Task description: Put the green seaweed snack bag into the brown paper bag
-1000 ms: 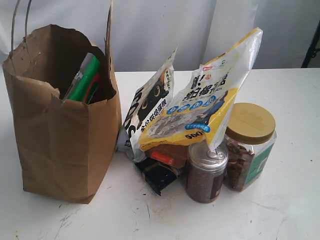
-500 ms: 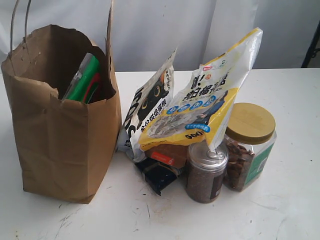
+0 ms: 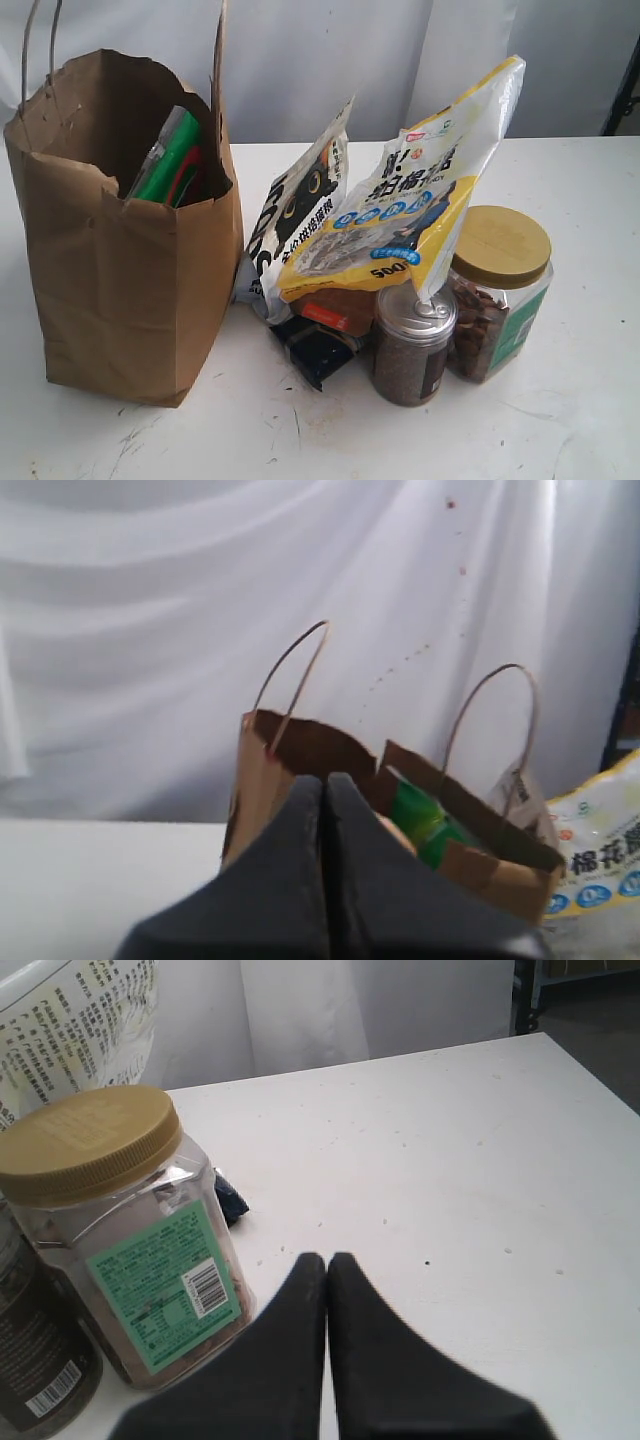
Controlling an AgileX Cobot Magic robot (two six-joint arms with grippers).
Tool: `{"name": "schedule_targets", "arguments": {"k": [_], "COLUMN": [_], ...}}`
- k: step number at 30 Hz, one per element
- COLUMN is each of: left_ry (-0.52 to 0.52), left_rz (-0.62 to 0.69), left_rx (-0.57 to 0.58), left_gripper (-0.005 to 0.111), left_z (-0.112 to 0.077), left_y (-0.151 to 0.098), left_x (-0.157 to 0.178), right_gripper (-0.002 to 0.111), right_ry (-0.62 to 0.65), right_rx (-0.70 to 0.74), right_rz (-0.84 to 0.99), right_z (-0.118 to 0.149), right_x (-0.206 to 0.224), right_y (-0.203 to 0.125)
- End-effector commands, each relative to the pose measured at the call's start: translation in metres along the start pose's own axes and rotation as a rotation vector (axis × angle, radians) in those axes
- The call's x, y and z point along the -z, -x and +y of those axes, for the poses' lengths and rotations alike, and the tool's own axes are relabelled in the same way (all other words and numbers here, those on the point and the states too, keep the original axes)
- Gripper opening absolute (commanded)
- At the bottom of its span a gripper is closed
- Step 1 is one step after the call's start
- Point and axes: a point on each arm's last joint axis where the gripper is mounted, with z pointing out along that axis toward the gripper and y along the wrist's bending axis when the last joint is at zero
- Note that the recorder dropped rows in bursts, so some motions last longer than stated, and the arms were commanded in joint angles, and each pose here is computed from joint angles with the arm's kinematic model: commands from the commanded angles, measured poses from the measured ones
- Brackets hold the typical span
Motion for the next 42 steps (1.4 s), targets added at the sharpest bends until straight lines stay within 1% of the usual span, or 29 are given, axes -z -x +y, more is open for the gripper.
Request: {"name": "schedule_targets", "arguments": {"k": [1, 3, 6, 9, 14, 21, 23, 26, 42], "left_ry": [0.151, 0.196, 0.220, 0.225, 0.228, 0.244, 0.244, 0.245, 0.245], "left_rz": [0.022, 0.050, 0.075, 0.093, 0.112, 0.203, 0.202, 0.169, 0.173], "left_rx": [0.115, 0.113, 0.080, 0.076, 0.079, 0.094, 0.094, 0.088, 0.088], "left_gripper": [0.000, 0.000, 0.000, 0.000, 0.000, 0.000, 0.000, 0.000, 0.000], "left_z": [0.011, 0.016, 0.019, 0.021, 0.024, 0.029, 0.029, 0.030, 0.029], "left_y": [-0.031, -0.043, -0.061, -0.077, -0.095, -0.126, -0.127, -0.124, -0.124], "left_x": [-0.010, -0.011, -0.009, -0.007, -0.005, -0.008, -0.008, -0.008, -0.008], "right_gripper": [0.000, 0.000, 0.000, 0.000, 0.000, 0.000, 0.000, 0.000, 0.000], "right_ry": [0.002, 0.002, 0.002, 0.002, 0.002, 0.002, 0.002, 0.002, 0.002], "right_rx": [-0.002, -0.002, -0.002, -0.002, -0.002, -0.002, -0.002, -0.002, -0.002], "right_rz": [-0.006, -0.006, -0.006, -0.006, -0.006, -0.006, -0.006, -0.006, -0.006], "right_z": [0.000, 0.000, 0.000, 0.000, 0.000, 0.000, 0.000, 0.000, 0.000], "right_x": [0.000, 0.000, 0.000, 0.000, 0.000, 0.000, 0.000, 0.000, 0.000], "right_y": [-0.001, -0.001, -0.001, -0.001, -0.001, -0.001, -0.001, -0.001, -0.001]}}
